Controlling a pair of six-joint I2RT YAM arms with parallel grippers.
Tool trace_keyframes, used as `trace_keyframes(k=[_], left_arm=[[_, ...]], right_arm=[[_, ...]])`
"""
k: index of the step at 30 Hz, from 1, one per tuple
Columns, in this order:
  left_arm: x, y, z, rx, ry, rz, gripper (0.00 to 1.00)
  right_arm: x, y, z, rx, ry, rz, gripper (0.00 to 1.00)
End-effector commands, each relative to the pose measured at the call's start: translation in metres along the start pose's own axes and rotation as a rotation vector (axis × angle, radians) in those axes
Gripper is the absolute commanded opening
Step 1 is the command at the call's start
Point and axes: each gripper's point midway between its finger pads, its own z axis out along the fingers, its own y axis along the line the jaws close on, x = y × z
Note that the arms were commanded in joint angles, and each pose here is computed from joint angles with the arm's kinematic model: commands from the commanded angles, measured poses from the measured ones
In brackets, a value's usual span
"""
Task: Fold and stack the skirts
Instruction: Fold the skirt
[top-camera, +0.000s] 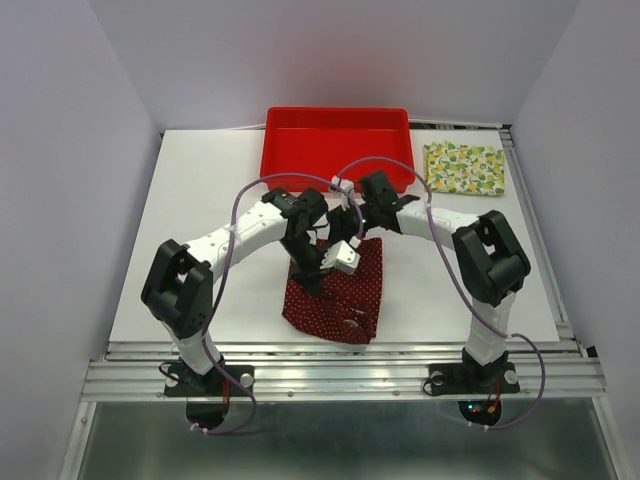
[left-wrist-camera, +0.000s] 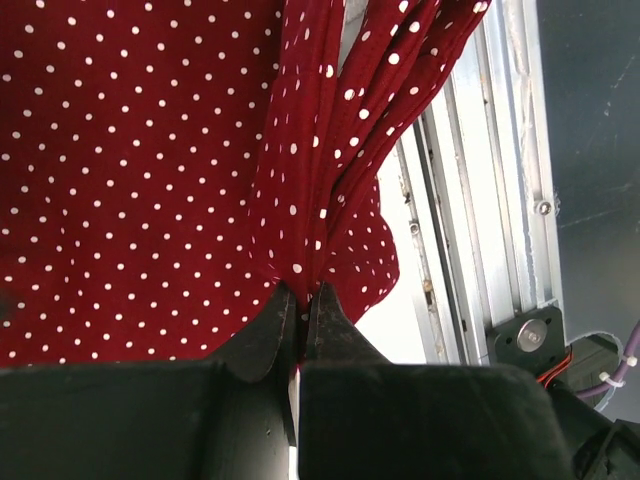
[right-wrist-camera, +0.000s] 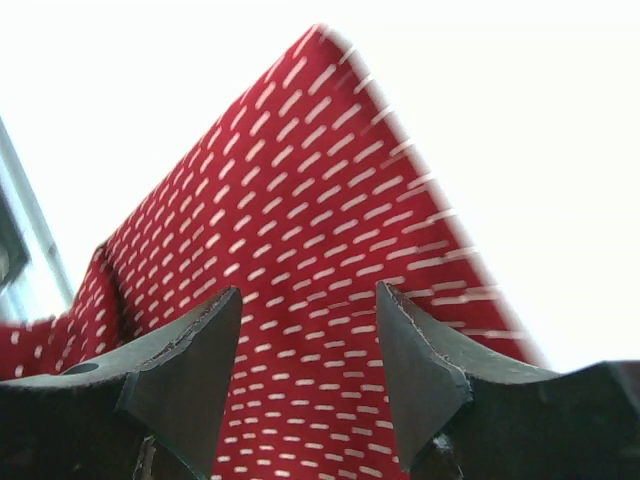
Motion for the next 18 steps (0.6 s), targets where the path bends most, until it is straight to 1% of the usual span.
trace_keyframes(k=[1, 2, 3, 5, 7, 8, 12, 15, 17, 18], left_arm=[[-0.006, -0.017, -0.002, 0.038, -0.043, 0.002, 0.0], [-0.006, -0.018, -0.003, 0.037, -0.043, 0.003, 0.0], [-0.006, -0.018, -0.003, 0.034, -0.045, 0.002, 0.0], [-0.006, -0.017, -0.003, 0.035, -0.043, -0.001, 0.0], [-0.006, -0.017, -0.005, 0.029, -0.042, -0.002, 0.0], [-0.008, -0.016, -0.006, 0.024, -0.045, -0.001, 0.0], [-0.01, -0.011, -0.009, 0.013, -0.051, -0.02, 0.0], [-0.01, -0.003, -0.013, 0.004, -0.064, -0.053, 0.0], [-0.012, 0.005, -0.017, -0.01, -0.075, -0.076, 0.0], [-0.016, 0.011, -0.021, -0.025, -0.083, -0.072, 0.0]], right_arm=[[-0.058, -0.033, -0.026, 0.119, -0.11, -0.082, 0.61], [-0.054, -0.041, -0.02, 0.139, -0.091, -0.069, 0.61], [-0.061, -0.048, -0.022, 0.154, -0.104, -0.071, 0.6], [-0.055, -0.063, -0.016, 0.172, -0.084, -0.049, 0.57], [-0.053, -0.068, -0.011, 0.168, -0.063, -0.051, 0.53], [-0.043, -0.072, -0.004, 0.158, -0.031, -0.034, 0.53], [-0.019, -0.071, 0.006, 0.1, 0.03, -0.024, 0.54], [0.001, -0.072, 0.012, 0.071, 0.079, -0.003, 0.52], [0.016, -0.069, 0.016, 0.04, 0.108, 0.024, 0.48], [0.019, -0.067, 0.017, 0.026, 0.113, 0.032, 0.43]])
